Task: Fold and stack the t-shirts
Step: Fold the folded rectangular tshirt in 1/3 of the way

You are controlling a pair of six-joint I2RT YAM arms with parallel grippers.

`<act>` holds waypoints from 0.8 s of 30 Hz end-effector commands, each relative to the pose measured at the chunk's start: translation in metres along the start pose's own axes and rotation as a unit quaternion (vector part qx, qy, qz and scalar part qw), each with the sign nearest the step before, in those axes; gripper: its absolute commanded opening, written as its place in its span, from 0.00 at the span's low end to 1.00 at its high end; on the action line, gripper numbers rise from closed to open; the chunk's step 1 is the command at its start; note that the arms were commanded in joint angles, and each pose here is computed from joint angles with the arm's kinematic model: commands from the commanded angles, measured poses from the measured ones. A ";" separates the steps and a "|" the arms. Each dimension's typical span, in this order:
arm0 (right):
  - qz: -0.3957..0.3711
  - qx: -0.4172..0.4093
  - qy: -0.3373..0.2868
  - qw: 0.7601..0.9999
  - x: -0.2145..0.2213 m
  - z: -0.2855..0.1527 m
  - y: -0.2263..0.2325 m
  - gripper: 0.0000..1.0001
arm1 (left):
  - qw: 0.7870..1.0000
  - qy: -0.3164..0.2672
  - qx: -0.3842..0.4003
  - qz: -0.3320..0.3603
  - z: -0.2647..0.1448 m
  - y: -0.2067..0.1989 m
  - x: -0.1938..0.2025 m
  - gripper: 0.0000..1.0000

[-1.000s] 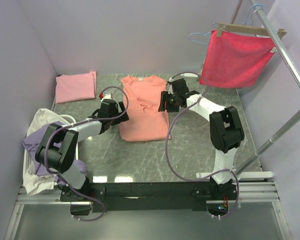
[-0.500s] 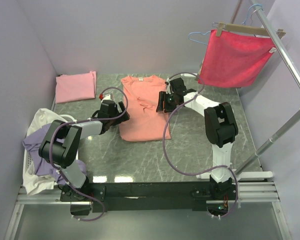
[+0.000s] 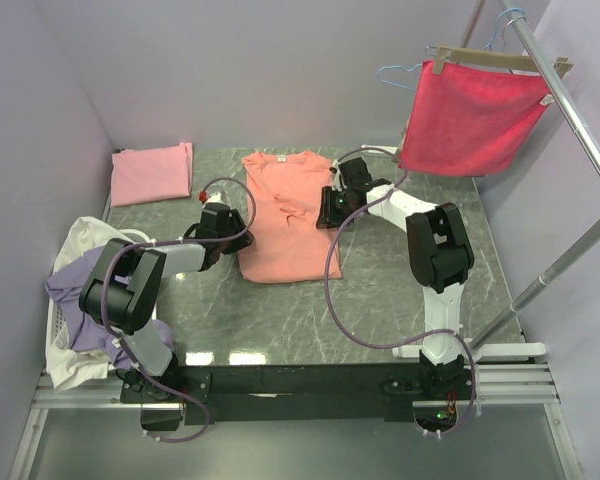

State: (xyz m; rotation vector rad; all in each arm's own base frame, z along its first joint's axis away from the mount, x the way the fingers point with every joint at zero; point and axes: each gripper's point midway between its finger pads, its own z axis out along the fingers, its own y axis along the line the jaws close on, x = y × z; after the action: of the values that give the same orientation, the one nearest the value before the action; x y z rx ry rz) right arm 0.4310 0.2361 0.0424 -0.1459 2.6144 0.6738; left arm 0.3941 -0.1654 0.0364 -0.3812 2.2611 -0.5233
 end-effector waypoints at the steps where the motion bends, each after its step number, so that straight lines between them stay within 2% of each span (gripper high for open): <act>1: -0.009 -0.012 -0.008 1.000 -0.014 0.003 0.002 0.36 | 1.000 0.009 0.004 0.002 -0.002 0.001 0.005 0.40; 2: -0.009 -0.013 -0.008 1.000 -0.013 0.003 0.002 0.33 | 1.000 0.009 0.004 0.002 -0.002 0.001 0.005 0.33; 4: -0.009 -0.012 -0.010 1.000 -0.014 0.002 0.002 0.22 | 1.000 0.007 0.006 0.004 -0.002 -0.001 0.003 0.25; 6: -0.011 -0.011 -0.015 1.000 -0.015 -0.003 0.003 0.10 | 1.000 0.003 0.008 0.005 -0.004 -0.003 -0.001 0.22; 9: -0.017 -0.007 -0.036 0.999 -0.019 -0.016 0.005 0.03 | 1.000 -0.006 0.016 0.014 -0.007 -0.011 -0.011 0.16; 11: -0.017 -0.005 -0.049 0.999 -0.022 -0.024 0.006 0.02 | 0.999 -0.015 0.023 0.019 -0.011 -0.018 -0.021 0.12; 21: -0.004 0.005 -0.083 0.996 -0.013 -0.056 0.007 0.02 | 0.993 -0.078 0.068 0.055 -0.037 -0.053 -0.068 0.11; 24: 0.008 0.025 -0.089 0.996 -0.009 -0.059 -0.001 0.02 | 0.992 -0.070 0.085 0.065 -0.034 -0.061 -0.068 0.11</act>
State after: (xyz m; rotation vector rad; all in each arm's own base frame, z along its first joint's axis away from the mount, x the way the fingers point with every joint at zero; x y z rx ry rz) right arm 0.4111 0.2194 0.0768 -0.1141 2.5198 0.6447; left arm 0.4064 -0.1707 0.0965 -0.2637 2.1520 -0.5522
